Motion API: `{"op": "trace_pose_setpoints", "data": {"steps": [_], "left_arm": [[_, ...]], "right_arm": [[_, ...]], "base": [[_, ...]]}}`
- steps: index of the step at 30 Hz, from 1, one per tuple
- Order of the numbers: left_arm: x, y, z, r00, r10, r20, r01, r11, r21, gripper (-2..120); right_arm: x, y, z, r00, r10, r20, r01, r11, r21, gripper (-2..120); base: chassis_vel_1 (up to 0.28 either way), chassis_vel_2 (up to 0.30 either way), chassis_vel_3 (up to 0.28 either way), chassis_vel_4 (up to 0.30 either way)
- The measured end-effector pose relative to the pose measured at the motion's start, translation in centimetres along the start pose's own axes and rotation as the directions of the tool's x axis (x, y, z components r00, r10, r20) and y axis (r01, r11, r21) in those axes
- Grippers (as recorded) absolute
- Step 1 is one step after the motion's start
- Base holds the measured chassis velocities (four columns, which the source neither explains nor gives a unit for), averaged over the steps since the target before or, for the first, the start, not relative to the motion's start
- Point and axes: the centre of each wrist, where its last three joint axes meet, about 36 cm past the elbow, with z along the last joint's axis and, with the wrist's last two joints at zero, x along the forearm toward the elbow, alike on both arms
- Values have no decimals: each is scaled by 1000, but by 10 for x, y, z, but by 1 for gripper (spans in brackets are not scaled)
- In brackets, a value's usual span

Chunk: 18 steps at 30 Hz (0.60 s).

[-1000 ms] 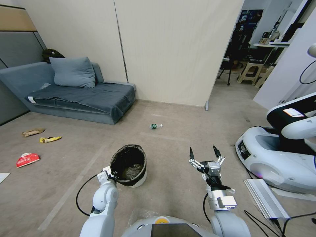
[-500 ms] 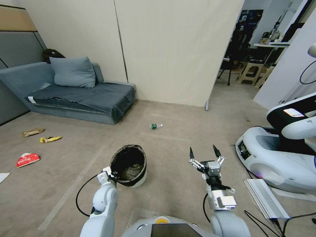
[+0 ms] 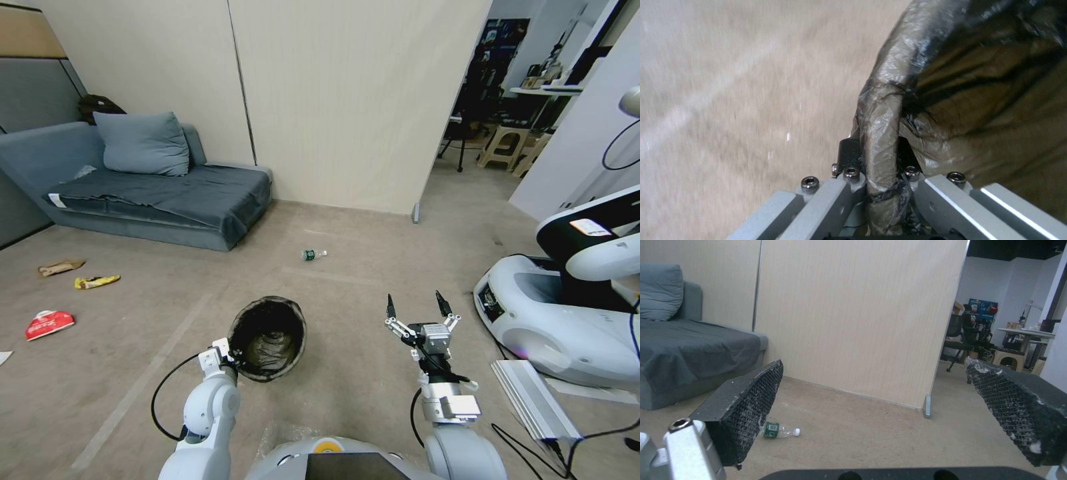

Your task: Pick up the trash bin, then pick up the garbage from the floor and place it into the trash bin.

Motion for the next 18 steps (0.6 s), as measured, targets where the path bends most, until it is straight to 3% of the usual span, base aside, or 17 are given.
{"op": "trace_pose_setpoints", "data": {"steps": [9, 18], "left_arm": [[33, -1, -13, 996, 15, 90, -10, 998, -56, 0], [66, 1, -19, 985, 4, 170, 20, 990, -140, 0]], "right_arm": [[0, 4, 4, 1000, 14, 6, -14, 1000, -11, 100], [0, 5, 6, 1000, 14, 17, -13, 1000, -11, 100]], "base": [[0, 0, 0, 0], [0, 0, 0, 0]]}}
